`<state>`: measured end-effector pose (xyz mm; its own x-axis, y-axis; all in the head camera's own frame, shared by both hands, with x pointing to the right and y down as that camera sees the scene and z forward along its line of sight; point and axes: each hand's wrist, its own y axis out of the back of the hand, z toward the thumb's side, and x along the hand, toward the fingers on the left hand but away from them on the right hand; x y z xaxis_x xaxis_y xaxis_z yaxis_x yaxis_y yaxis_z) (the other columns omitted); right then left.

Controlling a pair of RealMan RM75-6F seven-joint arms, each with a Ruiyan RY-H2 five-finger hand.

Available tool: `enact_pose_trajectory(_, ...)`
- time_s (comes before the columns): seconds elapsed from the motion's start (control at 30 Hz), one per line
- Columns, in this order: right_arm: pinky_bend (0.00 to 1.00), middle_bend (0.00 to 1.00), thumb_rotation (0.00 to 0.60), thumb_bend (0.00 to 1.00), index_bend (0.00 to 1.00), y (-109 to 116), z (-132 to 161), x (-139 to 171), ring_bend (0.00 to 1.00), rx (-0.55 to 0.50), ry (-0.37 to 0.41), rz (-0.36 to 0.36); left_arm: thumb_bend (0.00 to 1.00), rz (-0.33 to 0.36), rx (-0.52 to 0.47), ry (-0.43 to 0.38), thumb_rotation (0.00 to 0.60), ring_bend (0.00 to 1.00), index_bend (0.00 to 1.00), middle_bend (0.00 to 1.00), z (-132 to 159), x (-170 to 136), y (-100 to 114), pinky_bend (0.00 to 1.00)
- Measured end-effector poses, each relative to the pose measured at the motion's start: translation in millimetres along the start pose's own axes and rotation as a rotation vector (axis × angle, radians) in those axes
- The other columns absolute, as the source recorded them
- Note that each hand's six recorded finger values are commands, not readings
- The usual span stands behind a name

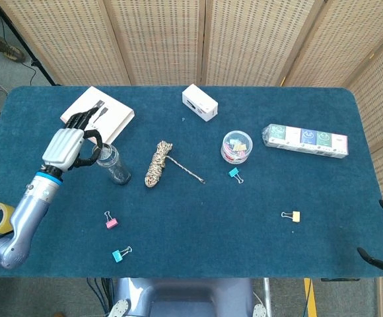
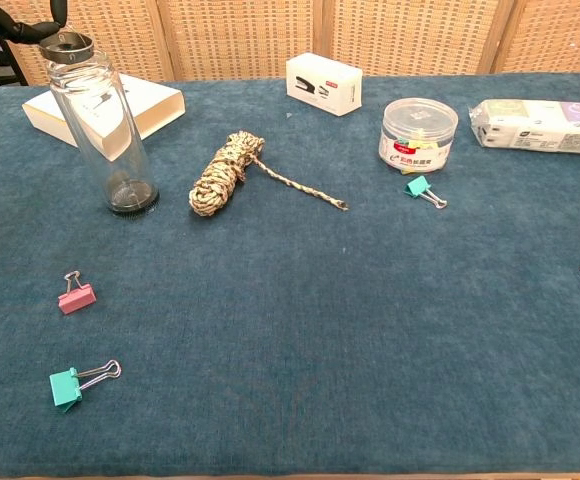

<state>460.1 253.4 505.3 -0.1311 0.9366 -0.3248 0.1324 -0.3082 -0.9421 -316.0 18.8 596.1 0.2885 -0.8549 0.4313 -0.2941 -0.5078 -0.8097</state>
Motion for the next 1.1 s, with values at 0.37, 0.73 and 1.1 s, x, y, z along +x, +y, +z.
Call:
enact_pose_trajectory(0.37,0.0,0.0,0.6,0.07,0.01,2.9,-2.2,0.3,0.0,-0.004,-0.003,-0.008,0.49,-0.013,0.006,0.005,0.6,0.0,0.64,0.0,0.1,2.8,-7.3,0.0)
enact_pose_trajectory(0.73,0.0,0.0,0.6,0.07,0.0,3.3,-1.9,0.9,0.0,-0.003,-0.002,-0.009,0.49,-0.028,0.005,0.021,0.6,0.0,0.48,0.0,-1.6,2.3,-13.0,0.0)
enact_pose_trajectory(1.1,0.0,0.0,0.6,0.07,0.0,3.6,-1.8,0.8,0.0,-0.002,0.001,-0.009,0.48,-0.046,0.02,0.034,0.6,0.0,0.26,0.0,-3.4,0.0,-14.1,0.0)
